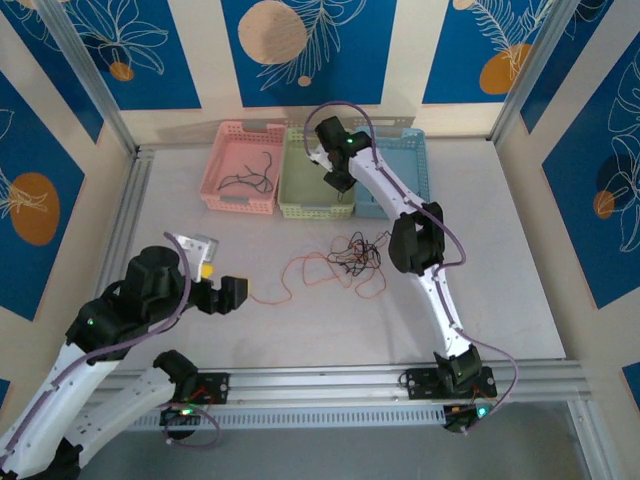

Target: Untangle the cables

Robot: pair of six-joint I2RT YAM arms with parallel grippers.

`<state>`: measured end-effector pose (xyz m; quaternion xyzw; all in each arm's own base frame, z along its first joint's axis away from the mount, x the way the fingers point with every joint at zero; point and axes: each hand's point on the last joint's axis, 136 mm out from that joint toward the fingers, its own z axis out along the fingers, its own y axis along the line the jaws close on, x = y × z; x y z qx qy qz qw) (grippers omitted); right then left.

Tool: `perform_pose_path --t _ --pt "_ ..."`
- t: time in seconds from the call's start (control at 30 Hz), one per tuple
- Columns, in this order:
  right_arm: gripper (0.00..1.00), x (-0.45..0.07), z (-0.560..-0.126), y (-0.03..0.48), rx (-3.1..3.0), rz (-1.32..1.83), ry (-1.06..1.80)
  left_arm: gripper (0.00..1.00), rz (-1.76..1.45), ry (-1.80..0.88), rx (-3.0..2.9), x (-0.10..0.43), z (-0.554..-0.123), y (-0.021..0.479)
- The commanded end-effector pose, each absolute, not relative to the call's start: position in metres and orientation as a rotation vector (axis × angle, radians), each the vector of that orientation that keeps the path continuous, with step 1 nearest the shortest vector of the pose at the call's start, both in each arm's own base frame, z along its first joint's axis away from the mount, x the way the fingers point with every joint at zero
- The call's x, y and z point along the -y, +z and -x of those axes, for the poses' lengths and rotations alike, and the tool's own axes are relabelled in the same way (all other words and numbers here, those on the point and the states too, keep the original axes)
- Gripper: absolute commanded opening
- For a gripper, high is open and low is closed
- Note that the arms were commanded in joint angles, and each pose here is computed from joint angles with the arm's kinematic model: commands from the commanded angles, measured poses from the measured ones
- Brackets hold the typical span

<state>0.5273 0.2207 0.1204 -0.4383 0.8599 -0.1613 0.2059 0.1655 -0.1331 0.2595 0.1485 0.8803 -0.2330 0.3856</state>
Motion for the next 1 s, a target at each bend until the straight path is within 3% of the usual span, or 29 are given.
perform_pose_path --t 0.0,0.4,0.7,0.87,0.97 --pt "0.46 -0.226 -0.528 0.103 -2.359 1.338 -0.520 0.95 -0.389 -0.537 -2.269 0.126 -0.165 0.250" --pt "0.47 -0.240 -0.503 0.071 -2.435 1.430 -0.443 0.95 -0.388 -0.531 -2.260 0.126 -0.167 0.248" --pt "0.45 -0.215 -0.522 0.059 -2.390 1.431 -0.670 0.95 -0.386 -0.533 -2.255 0.126 -0.166 0.248" --pt "0.38 -0.203 -0.525 0.058 -2.412 1.408 -0.704 0.95 -0.383 -0.529 -2.261 0.126 -0.167 0.246" --pt "0.22 -0.200 -0.531 0.066 -2.393 1.381 -0.734 0.95 -0.383 -0.529 -2.262 0.126 -0.168 0.245"
